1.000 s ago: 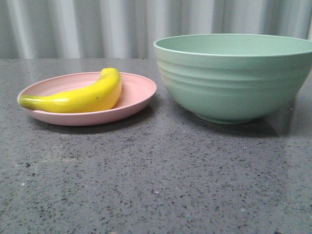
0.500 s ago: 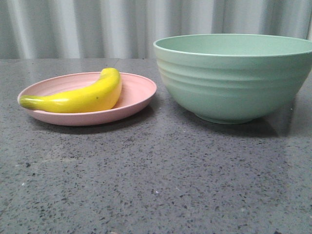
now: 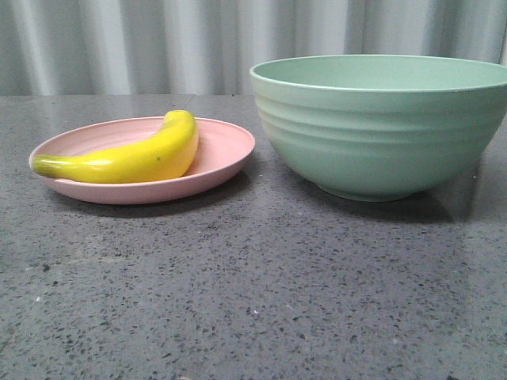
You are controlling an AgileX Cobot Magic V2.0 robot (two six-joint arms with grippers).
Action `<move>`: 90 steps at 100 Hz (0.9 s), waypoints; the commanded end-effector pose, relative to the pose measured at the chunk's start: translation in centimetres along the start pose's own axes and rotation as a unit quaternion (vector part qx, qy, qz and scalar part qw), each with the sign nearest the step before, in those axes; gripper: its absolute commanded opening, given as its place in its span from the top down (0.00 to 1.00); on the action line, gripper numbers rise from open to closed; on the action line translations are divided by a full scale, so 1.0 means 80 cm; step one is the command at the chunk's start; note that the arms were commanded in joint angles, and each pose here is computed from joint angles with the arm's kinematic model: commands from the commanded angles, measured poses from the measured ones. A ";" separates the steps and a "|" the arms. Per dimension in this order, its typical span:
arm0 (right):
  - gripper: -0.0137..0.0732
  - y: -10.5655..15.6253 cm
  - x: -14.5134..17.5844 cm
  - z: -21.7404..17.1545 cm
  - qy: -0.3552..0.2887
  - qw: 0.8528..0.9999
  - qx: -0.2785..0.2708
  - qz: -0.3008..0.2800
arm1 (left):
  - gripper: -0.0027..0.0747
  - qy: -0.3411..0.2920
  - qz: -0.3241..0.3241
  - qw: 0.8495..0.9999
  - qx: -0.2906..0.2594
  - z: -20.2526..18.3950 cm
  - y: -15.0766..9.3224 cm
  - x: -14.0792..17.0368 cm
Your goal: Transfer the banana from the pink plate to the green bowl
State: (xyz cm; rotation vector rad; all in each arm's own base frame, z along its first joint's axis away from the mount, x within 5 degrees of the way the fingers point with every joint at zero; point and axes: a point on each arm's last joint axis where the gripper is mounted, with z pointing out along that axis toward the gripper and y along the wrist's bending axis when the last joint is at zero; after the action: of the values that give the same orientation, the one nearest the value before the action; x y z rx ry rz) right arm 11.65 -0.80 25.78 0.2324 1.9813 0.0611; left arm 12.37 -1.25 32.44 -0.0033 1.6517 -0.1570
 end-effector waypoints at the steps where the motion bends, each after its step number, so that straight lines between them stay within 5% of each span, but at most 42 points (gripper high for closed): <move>1: 0.91 0.002 -0.020 -0.002 -0.044 0.999 -0.004 -0.001 | 0.44 -0.017 -0.006 0.999 0.037 0.009 -0.015 -0.030; 42: 0.91 0.002 -0.020 -0.002 -0.044 0.999 -0.004 -0.001 | 0.44 0.151 0.060 0.967 0.197 0.081 -0.114 -0.023; 66: 0.91 0.002 -0.019 -0.002 -0.042 0.999 -0.004 -0.001 | 0.44 0.242 0.121 0.930 0.247 0.108 -0.166 0.007; 90: 0.91 0.002 -0.018 -0.002 -0.038 0.999 -0.003 -0.001 | 0.44 0.293 0.159 0.909 0.249 0.136 -0.188 0.037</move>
State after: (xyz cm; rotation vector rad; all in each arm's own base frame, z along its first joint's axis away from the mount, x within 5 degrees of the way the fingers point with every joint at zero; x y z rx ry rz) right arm 11.64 -0.80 25.75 0.2329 1.9855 0.0610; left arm 20.80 -16.74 28.92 0.7685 2.2053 -0.3349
